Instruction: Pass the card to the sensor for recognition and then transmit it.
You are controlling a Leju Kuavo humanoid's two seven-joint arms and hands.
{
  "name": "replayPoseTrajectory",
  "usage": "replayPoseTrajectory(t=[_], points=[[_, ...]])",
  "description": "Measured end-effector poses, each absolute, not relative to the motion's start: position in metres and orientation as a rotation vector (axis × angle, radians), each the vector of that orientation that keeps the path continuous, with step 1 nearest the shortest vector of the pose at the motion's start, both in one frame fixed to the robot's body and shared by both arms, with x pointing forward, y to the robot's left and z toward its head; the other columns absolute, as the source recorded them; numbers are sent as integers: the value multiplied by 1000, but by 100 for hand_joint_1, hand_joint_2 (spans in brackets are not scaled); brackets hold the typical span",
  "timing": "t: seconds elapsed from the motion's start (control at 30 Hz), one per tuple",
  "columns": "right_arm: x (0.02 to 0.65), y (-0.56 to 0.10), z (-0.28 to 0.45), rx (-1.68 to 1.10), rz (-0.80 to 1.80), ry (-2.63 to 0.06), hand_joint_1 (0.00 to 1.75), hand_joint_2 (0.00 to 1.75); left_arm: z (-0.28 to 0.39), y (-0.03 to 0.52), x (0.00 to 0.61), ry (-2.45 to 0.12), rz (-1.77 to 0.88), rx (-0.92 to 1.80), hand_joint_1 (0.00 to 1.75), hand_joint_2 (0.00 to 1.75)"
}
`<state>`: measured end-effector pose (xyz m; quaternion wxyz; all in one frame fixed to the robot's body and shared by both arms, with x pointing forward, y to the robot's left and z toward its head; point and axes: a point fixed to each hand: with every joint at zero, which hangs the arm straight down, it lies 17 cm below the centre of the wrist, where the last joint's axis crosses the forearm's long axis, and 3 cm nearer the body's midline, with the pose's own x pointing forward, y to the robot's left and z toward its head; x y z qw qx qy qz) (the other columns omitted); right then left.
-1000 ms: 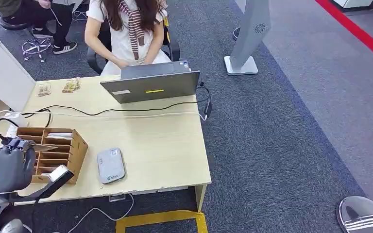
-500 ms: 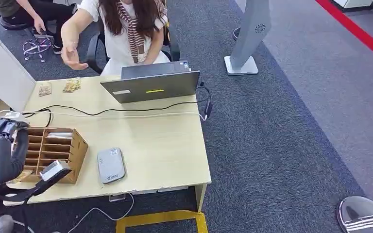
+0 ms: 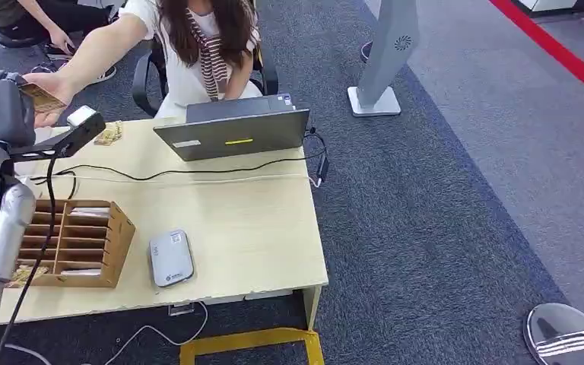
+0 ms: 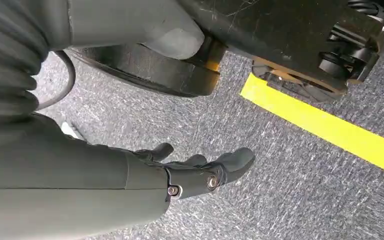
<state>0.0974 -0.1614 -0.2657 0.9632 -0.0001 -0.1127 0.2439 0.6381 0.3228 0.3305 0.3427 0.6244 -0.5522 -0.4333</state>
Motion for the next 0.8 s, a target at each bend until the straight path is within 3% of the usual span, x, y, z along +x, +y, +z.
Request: replayPoseTrajectory(t=[0.3, 0.33, 0.37, 0.4, 0.53, 0.57, 0.8], points=[[99, -159, -265, 6, 496, -240, 0, 175, 311, 334, 645, -1367, -1143, 1591, 175, 175], [99, -159, -265, 6, 496, -241, 0, 175, 310, 334, 645, -1364, -1144, 1590, 9, 175], [98, -159, -265, 8, 496, -243, 0, 175, 308, 335, 646, -1359, -1145, 1588, 0, 175], [98, -159, -265, 8, 497, -244, 0, 175, 308, 336, 646, -1353, -1139, 1590, 0, 0], [98, -159, -265, 8, 496, -245, 0, 175, 307, 342, 645, -1336, -1113, 1607, 0, 0], [98, -160, -265, 8, 496, -244, 0, 175, 308, 342, 645, -1335, -1108, 1613, 0, 175], [98, -161, -266, -4, 481, -233, 0, 175, 309, 333, 638, -1448, -1061, 1591, 0, 175]])
